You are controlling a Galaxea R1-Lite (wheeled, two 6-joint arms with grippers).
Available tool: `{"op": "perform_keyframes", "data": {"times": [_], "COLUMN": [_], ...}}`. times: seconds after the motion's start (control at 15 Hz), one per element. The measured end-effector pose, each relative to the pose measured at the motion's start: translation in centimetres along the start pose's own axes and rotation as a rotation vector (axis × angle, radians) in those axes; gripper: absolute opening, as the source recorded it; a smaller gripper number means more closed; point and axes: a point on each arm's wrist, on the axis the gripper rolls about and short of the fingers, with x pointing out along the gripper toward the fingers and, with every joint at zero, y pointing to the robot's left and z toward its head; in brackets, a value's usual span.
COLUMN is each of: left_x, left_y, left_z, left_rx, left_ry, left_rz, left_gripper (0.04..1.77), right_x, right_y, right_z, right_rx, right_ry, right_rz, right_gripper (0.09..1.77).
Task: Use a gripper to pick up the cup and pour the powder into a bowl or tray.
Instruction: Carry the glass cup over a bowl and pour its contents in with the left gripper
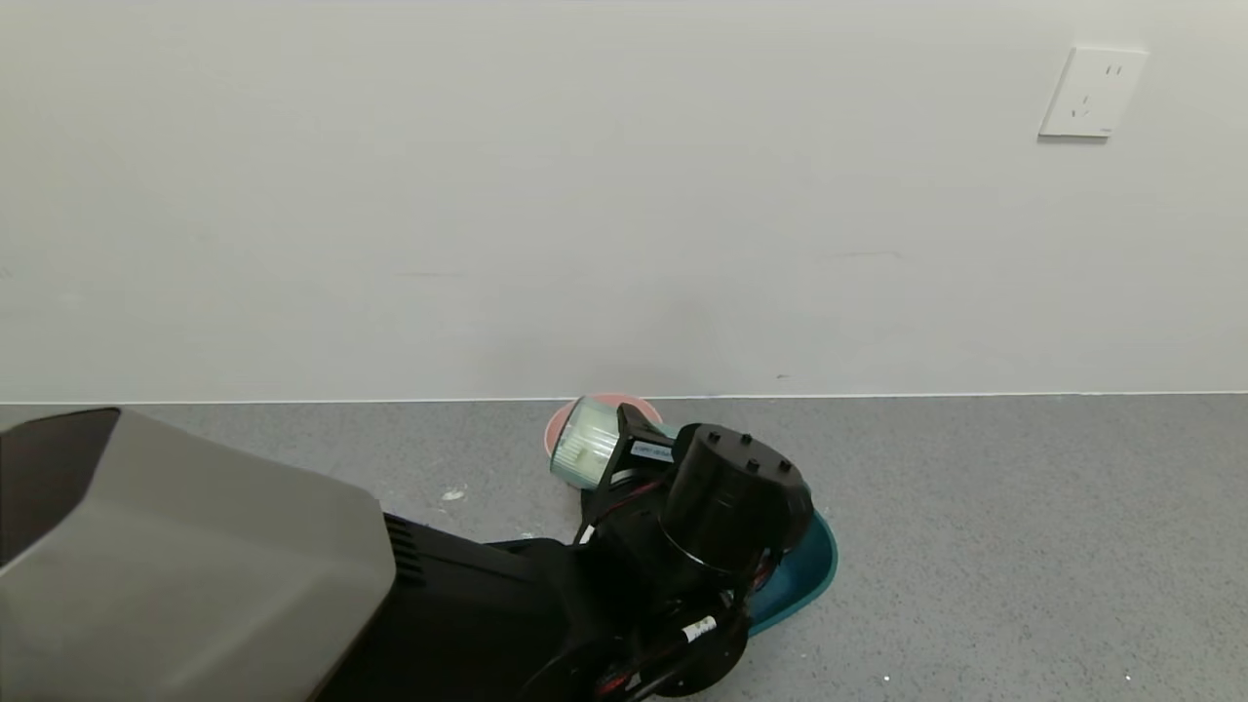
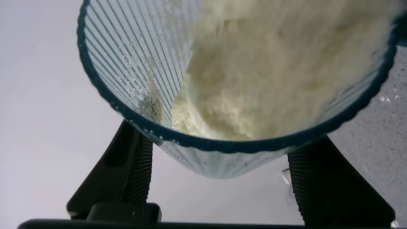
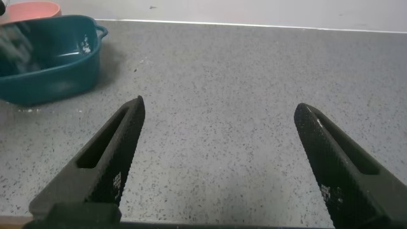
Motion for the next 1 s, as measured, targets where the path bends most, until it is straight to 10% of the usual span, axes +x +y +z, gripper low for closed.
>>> {"op": "perform_keyframes", "data": {"times": [1.0], "left_x": [-0.05], "left_y": [0.28], "left_z": [-0.03], "left_rx": [-0.069], "left_ry": [-0.014], "left_rz": [0.02], "left_gripper": [1.24], "right_x": [0.0], "right_y": [0.0], "right_z": [0.0], "right_rx": [0.0], "right_ry": [0.0], "right_rz": [0.0], "right_gripper": [1.71]}}
